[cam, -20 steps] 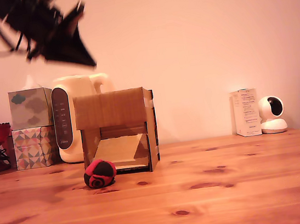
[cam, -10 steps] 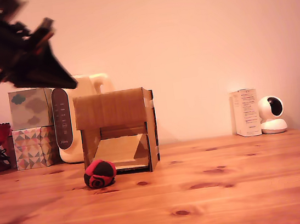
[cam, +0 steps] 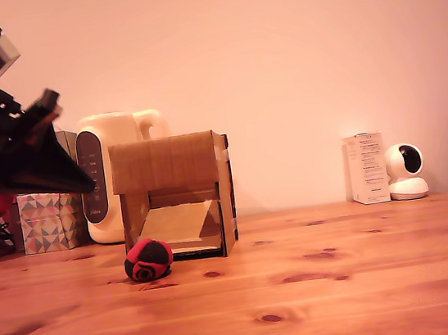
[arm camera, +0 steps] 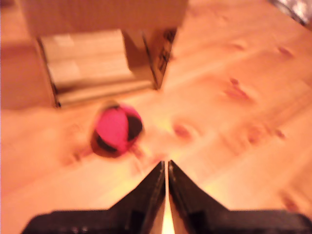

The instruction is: Drop the footbag into the cardboard dice tower

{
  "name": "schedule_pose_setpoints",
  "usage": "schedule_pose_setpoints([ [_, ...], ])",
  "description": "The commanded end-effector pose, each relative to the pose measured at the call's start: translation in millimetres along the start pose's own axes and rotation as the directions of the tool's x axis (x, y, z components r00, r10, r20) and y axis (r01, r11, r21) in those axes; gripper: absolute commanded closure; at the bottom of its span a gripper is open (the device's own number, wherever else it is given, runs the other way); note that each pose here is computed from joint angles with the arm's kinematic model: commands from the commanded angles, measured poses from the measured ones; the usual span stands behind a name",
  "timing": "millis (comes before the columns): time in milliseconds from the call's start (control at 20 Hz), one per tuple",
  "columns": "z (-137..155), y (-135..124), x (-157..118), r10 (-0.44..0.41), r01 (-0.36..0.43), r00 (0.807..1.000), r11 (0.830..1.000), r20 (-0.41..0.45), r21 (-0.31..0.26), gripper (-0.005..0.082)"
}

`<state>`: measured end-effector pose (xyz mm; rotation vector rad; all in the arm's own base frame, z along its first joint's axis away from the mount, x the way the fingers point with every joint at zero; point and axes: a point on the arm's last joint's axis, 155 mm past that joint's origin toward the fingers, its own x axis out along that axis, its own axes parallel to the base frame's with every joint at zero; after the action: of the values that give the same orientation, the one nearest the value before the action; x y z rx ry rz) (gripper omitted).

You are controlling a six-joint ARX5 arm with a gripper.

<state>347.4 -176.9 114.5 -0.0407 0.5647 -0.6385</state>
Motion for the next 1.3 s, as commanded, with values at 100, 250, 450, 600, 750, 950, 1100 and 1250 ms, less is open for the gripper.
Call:
schedule_pose_setpoints([
  [100, -5, 9, 20, 0.004, -0.005, 1.000, 1.000, 0.017, 0.016, 0.0793],
  [250, -5, 14, 32, 0.004, -0.005, 0.999, 1.000, 0.043, 0.025, 0.0793],
  [450, -17, 20, 48, 0.004, -0.005, 0.999, 1.000, 0.036, 0.022, 0.0793],
  [600, -28, 22, 55, 0.000, 0.000, 1.000, 1.000, 0.013, 0.013, 0.0729],
  [750, -25, 24, 56, 0.012, -0.012, 1.000, 1.000, 0.025, 0.017, 0.0085],
  [950, -18, 23, 56, 0.011, -0.013, 0.999, 0.999, 0.052, 0.030, 0.0007],
  [1100, -11, 22, 56, 0.008, -0.012, 0.996, 0.999, 0.084, 0.042, 0.0007],
  [1250, -3, 22, 59, 0.004, -0.011, 0.992, 0.998, 0.122, 0.056, 0.0007],
])
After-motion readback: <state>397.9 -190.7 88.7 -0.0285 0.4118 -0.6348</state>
